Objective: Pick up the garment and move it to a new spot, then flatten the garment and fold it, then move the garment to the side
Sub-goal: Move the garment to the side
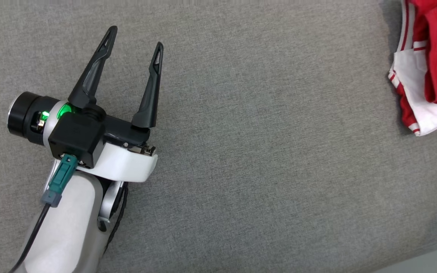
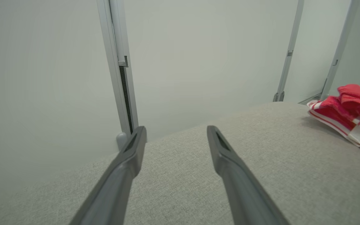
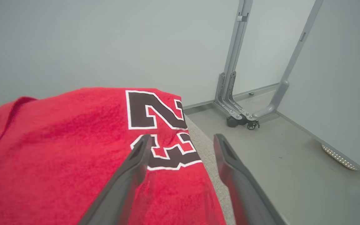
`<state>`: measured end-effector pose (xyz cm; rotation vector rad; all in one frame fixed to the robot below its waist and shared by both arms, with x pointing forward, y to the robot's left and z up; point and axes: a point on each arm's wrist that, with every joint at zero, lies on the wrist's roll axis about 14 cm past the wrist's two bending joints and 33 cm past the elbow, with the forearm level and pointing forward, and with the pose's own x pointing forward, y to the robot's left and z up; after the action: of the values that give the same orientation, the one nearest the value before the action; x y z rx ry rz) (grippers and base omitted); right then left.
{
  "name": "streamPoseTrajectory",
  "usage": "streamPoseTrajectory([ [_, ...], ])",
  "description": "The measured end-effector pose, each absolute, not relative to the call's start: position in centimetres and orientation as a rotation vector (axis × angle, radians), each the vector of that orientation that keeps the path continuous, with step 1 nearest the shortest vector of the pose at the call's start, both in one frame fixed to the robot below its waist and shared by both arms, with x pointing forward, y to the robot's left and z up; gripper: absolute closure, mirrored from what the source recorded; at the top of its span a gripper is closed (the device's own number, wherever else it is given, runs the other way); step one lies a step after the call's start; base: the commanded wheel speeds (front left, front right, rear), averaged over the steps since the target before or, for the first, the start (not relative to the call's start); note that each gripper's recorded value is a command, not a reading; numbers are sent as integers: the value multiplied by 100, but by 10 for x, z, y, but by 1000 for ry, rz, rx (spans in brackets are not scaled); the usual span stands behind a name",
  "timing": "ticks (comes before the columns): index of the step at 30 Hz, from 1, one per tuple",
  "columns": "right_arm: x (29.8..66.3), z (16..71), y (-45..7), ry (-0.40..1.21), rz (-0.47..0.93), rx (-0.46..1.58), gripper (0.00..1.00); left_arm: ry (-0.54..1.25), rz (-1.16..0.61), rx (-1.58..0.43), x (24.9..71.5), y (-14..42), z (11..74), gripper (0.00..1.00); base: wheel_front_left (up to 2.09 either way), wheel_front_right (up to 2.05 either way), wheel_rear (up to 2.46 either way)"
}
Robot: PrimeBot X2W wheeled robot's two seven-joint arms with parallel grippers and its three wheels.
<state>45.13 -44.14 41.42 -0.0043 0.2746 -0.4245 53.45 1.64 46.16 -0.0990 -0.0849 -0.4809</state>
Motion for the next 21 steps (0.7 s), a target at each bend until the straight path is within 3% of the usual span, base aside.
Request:
streamPoseTrajectory([
  [10, 425, 456, -361, 90, -271, 34, 0, -108, -398, -136, 509, 35, 492, 0, 0, 0, 0],
  [21, 436, 480, -239, 33, 34, 76, 0, -95, -195, -108, 476, 105, 500, 0, 0, 0, 0],
])
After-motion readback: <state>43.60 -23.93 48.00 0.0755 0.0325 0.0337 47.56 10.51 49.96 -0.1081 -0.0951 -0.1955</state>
